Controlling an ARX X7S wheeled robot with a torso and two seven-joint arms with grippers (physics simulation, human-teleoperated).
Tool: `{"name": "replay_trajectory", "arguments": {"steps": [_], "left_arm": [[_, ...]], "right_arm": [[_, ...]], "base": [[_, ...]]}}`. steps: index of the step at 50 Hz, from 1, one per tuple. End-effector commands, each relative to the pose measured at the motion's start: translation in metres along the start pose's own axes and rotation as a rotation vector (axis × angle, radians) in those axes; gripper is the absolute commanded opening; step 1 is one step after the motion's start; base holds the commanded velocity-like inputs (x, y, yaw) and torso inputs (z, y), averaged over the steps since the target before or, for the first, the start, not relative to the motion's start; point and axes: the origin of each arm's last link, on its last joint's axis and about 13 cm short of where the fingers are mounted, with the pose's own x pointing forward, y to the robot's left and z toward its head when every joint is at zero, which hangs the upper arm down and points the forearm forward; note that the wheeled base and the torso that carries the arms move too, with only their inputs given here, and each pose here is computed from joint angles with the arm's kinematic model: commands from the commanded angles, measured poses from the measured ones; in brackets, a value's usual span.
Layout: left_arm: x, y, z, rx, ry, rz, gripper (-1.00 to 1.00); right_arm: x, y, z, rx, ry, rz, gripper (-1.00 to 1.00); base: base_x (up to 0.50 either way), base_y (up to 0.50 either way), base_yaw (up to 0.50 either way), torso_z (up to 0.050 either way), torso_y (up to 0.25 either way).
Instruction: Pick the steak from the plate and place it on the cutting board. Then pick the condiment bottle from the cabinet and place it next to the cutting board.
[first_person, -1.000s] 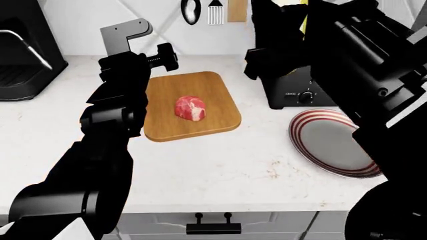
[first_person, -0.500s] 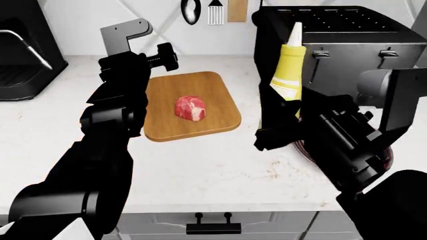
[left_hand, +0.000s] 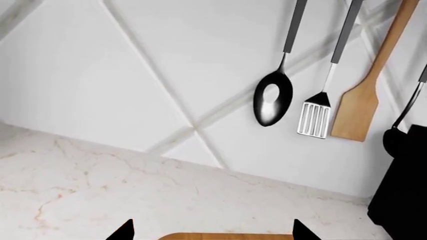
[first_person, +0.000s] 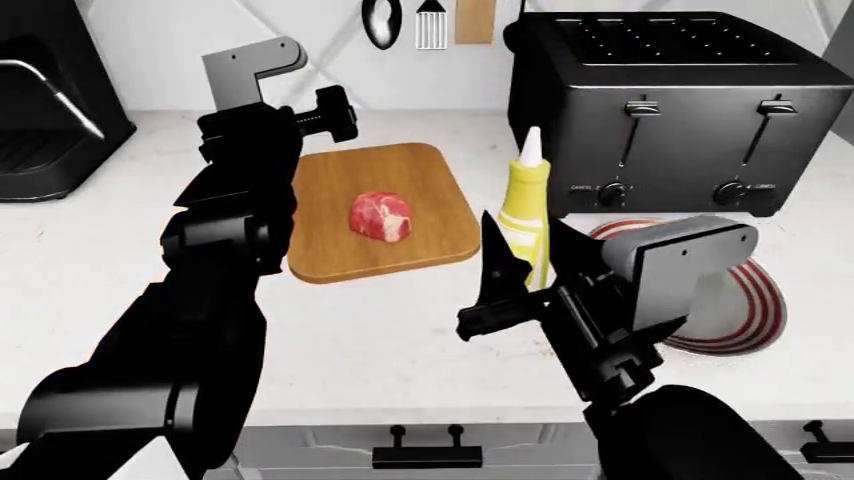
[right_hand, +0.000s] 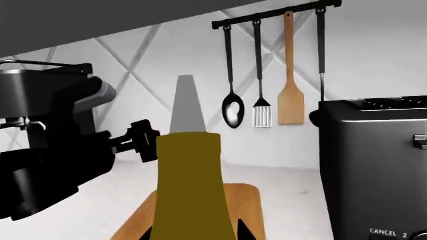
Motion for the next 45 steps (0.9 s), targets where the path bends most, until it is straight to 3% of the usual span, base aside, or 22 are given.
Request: {"name": "replay_trajectory", "arguments": {"steps": [1,19,45], "left_arm": [[0.0,0.0,0.0,0.009,-0.002,-0.004,1.0],[0.0,-0.001,-0.001,0.028,-0.004,-0.005,1.0],[0.0,-0.001,-0.001,0.035,-0.004,-0.003,1.0]], "right_arm": [[0.013,0.006,-0.026,-0.115,-0.08,0.029,-1.0],[0.037,0.002,-0.05,-0.129,-0.098,0.008,-1.0],[0.06,-0.018,-0.088,-0.034,-0.036,-0.018,-1.0]], "base": [[0.0,0.0,0.0,0.0,0.0],[0.0,0.0,0.0,0.0,0.0],[0.0,0.0,0.0,0.0,0.0]]}}
